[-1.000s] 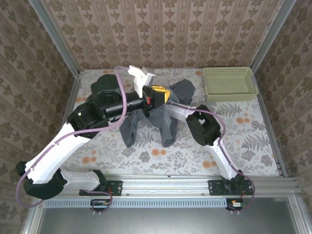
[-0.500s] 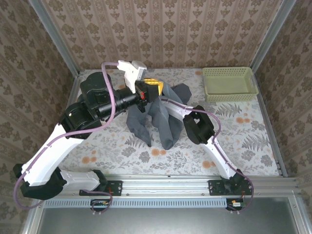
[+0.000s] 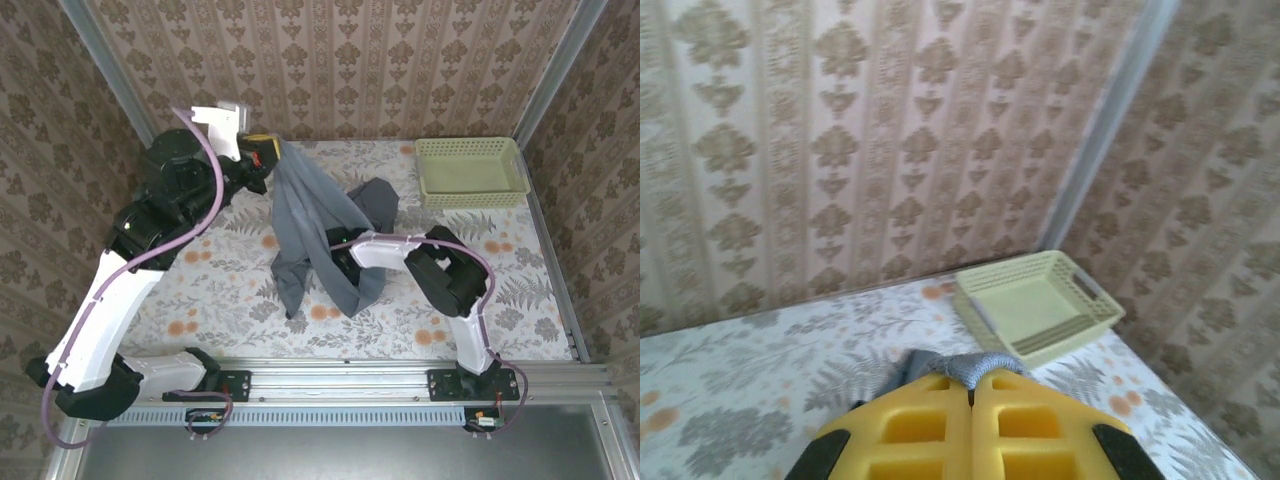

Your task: Fold the inside-out t-shirt

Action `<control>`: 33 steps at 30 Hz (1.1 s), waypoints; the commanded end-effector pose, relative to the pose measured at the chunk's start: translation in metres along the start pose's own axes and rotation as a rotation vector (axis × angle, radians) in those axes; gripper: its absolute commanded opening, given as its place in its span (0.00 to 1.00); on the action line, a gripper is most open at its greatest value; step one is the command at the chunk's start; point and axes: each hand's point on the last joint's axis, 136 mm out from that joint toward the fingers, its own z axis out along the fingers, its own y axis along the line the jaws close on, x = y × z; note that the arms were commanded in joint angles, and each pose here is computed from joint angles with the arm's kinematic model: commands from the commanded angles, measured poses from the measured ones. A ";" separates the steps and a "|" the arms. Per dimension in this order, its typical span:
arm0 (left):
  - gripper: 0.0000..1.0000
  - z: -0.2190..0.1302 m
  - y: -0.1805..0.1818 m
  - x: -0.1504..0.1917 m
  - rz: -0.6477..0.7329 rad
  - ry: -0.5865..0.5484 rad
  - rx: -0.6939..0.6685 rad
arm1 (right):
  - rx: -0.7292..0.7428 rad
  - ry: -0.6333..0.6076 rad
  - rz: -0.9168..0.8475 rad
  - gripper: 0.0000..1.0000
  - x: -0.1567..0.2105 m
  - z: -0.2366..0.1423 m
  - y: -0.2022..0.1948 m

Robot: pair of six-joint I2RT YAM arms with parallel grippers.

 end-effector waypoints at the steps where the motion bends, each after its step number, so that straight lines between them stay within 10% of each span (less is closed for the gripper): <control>1: 0.00 0.015 0.040 0.013 -0.093 0.050 -0.106 | -0.106 -0.250 -0.006 0.00 -0.045 -0.050 0.022; 15: 0.00 0.061 0.285 0.226 -0.426 0.621 -0.737 | -0.319 -0.564 0.095 0.00 -0.059 -0.165 0.005; 24: 0.00 0.040 0.331 0.327 -0.490 0.846 -0.923 | -0.321 -0.578 0.145 0.00 -0.052 -0.166 -0.008; 33: 0.00 -0.011 0.365 0.333 -0.658 0.733 -1.011 | -0.382 -0.533 0.190 0.00 -0.035 -0.158 -0.022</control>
